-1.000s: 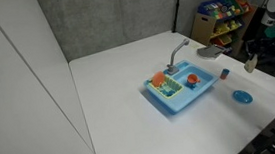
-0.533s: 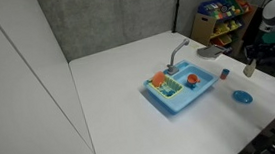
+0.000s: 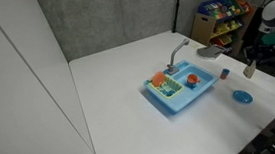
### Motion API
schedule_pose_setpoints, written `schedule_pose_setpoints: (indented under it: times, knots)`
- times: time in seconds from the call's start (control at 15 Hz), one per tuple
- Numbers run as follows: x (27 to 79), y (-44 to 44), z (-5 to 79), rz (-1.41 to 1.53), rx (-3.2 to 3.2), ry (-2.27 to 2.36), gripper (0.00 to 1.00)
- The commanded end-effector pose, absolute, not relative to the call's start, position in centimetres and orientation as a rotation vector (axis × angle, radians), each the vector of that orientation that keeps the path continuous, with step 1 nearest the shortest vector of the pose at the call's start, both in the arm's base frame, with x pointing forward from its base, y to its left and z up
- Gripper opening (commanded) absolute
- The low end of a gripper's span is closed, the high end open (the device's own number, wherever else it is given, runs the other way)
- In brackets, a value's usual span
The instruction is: Place the toy bottle on the blue plate
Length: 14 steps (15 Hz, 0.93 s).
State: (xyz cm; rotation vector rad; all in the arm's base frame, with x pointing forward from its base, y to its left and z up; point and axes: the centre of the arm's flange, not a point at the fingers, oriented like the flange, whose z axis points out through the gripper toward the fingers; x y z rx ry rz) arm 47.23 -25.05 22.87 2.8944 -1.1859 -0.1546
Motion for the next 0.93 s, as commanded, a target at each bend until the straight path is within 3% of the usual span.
schedule_pose_setpoints:
  times: [0.0,0.87]
  knots:
    - [46.1,-25.0,21.3,-0.150,2.885,-1.172,0.09]
    - [43.5,-24.2,14.5,-0.140,2.877,-1.148,0.09]
